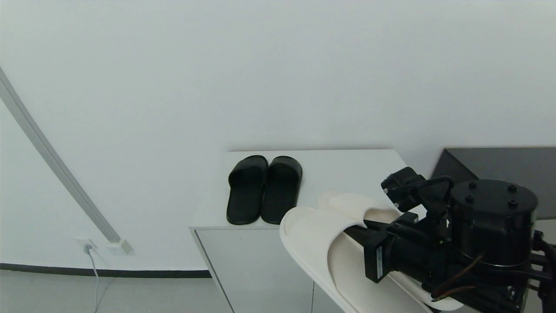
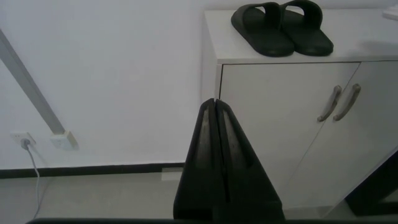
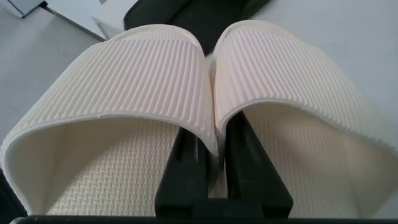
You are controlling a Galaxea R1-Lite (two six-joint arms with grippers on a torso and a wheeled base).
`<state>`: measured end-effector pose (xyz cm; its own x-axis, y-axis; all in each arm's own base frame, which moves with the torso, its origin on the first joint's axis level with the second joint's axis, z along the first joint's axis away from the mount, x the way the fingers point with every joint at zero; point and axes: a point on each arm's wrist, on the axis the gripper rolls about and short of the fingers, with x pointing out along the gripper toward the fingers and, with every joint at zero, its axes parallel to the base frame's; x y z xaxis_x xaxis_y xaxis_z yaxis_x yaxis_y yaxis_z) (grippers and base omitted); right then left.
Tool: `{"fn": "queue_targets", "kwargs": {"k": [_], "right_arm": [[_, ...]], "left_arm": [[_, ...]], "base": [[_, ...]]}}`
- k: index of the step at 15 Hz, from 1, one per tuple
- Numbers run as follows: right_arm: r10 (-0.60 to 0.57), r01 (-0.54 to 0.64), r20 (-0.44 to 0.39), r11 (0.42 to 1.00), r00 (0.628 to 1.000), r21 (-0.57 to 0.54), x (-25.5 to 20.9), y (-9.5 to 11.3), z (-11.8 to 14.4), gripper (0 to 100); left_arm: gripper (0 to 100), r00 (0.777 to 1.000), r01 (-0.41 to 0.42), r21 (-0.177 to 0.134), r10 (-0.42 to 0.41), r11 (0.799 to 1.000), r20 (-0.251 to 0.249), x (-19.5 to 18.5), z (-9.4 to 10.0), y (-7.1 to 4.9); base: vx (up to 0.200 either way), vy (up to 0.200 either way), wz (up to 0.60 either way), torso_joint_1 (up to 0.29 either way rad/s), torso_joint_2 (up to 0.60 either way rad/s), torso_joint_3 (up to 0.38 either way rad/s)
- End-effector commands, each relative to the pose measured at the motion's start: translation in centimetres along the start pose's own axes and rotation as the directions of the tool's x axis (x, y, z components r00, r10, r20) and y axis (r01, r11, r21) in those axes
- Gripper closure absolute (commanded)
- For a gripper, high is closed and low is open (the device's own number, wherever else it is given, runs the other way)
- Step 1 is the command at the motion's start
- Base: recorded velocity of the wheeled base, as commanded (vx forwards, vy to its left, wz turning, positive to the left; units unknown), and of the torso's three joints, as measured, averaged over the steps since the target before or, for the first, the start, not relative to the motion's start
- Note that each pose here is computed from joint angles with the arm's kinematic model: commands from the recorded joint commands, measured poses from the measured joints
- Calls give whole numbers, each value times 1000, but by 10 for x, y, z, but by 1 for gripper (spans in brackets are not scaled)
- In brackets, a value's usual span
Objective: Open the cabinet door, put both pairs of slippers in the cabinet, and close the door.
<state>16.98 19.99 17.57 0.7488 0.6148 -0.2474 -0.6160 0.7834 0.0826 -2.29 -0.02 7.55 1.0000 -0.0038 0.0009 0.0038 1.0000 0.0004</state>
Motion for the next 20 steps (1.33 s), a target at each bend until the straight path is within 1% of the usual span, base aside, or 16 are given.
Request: {"fn": "queue_targets", "kwargs": {"k": [1,3,11,14,20], "right_arm": [[0,0,2,1000,1000,-1,-2,0,0,100],[-3,3,2,1000,1000,-11,-3,-1,-1,100],[-3,3,-13,1000,1000,-11,-3,-3,-6,100],[-4,4,-19,1000,1000,-9,-2,-3,-7,100],[-2,1,-33,1000,999,-16,-2,-2,-11,100]], "left_arm": [[100,1000,-1,0,1,1000,-1,0,0,0],[100,1000,1,0,-1,1000,-1,0,0,0],[100,1000,-1,-2,1,1000,-1,0,0,0],[100,1000,-2,4,2,1000,1,0,0,0],[100,1000,-4,1,4,1000,1,0,0,0]], "base": [[-200,0,0,2,2,2],[-200,0,0,-7,2,7],[0,0,0,0,0,0],[0,0,0,0,0,0],[0,0,0,0,0,0]]}}
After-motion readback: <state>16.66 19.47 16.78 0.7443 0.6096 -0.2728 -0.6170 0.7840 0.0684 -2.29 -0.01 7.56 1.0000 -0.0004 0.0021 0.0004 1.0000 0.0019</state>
